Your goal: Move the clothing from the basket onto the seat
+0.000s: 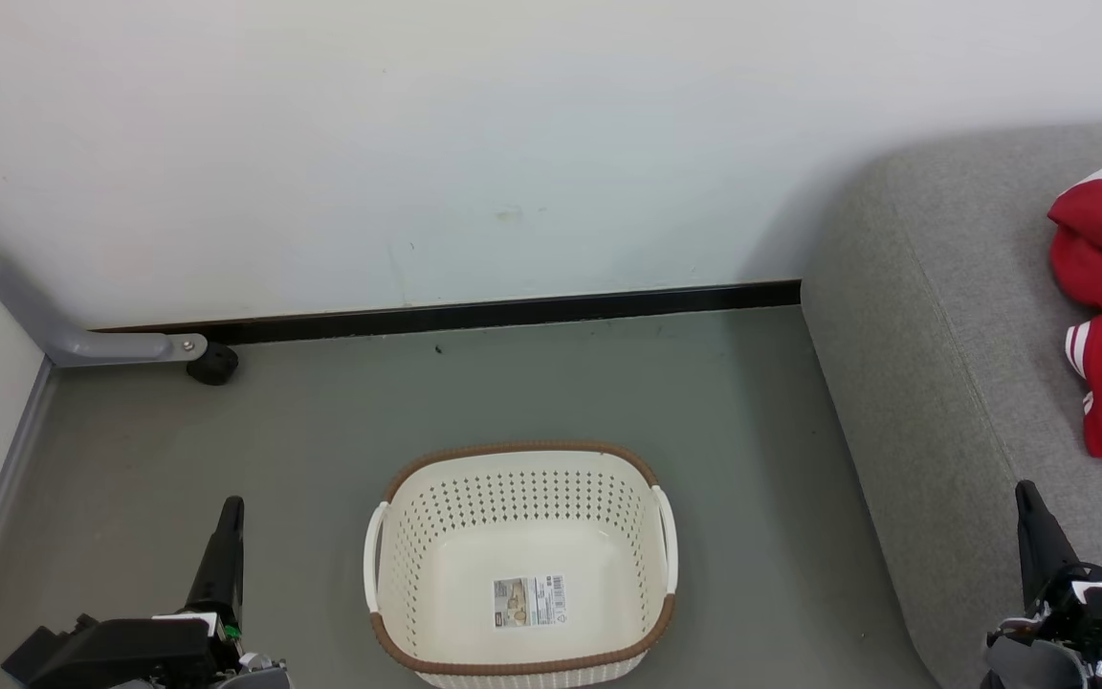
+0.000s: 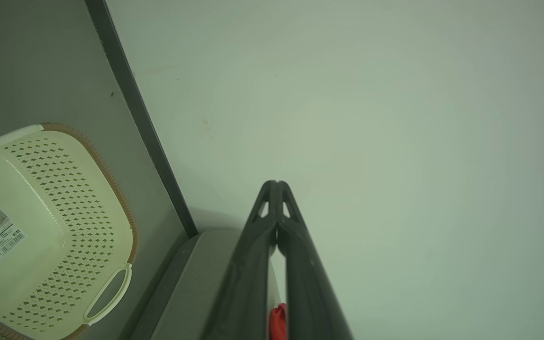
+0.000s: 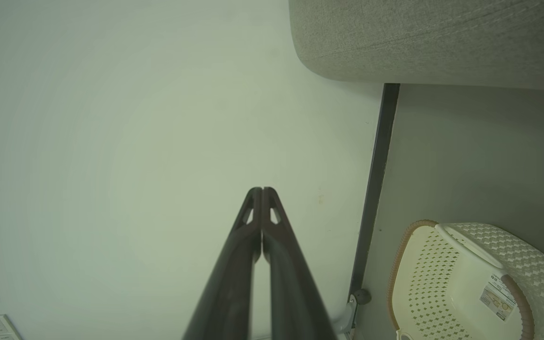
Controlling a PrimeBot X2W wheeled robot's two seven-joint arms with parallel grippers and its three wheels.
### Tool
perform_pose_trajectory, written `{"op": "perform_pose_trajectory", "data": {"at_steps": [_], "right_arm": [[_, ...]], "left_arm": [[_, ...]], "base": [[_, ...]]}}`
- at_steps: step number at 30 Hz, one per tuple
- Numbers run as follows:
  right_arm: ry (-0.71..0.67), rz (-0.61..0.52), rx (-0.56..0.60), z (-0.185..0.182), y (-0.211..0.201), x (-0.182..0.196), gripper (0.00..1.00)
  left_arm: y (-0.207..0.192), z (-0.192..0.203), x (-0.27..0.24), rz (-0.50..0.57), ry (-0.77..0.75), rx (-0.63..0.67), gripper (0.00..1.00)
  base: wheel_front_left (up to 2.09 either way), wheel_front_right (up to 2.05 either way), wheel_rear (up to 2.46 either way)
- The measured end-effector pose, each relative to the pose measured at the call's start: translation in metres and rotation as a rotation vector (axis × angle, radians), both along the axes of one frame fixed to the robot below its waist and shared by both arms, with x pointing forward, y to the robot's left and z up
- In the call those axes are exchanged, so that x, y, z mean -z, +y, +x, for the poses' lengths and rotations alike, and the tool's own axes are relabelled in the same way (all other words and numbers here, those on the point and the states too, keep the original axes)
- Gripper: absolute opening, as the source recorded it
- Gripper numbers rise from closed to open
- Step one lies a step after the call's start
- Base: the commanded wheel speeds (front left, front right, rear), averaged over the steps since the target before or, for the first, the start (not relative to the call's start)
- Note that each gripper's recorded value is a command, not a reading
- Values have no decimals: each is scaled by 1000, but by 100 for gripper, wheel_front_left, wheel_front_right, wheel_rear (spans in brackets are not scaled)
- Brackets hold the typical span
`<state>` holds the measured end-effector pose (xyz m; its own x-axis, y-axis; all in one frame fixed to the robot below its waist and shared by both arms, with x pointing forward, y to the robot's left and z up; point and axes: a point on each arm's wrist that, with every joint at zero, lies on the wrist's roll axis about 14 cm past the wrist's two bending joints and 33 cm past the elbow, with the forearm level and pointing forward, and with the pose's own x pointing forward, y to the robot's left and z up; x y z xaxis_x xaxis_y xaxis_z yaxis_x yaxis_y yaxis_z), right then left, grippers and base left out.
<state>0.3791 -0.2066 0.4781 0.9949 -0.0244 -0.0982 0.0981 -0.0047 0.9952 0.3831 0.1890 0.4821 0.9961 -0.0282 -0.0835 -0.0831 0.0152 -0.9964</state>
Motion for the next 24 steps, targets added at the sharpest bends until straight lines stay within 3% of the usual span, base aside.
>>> {"op": "perform_pose_trajectory", "data": {"at_steps": [24], "right_arm": [[0, 0, 0, 0, 0, 0, 0]], "left_arm": [[0, 0, -1, 0, -2, 0, 0]], "base": [[0, 0, 0]]}}
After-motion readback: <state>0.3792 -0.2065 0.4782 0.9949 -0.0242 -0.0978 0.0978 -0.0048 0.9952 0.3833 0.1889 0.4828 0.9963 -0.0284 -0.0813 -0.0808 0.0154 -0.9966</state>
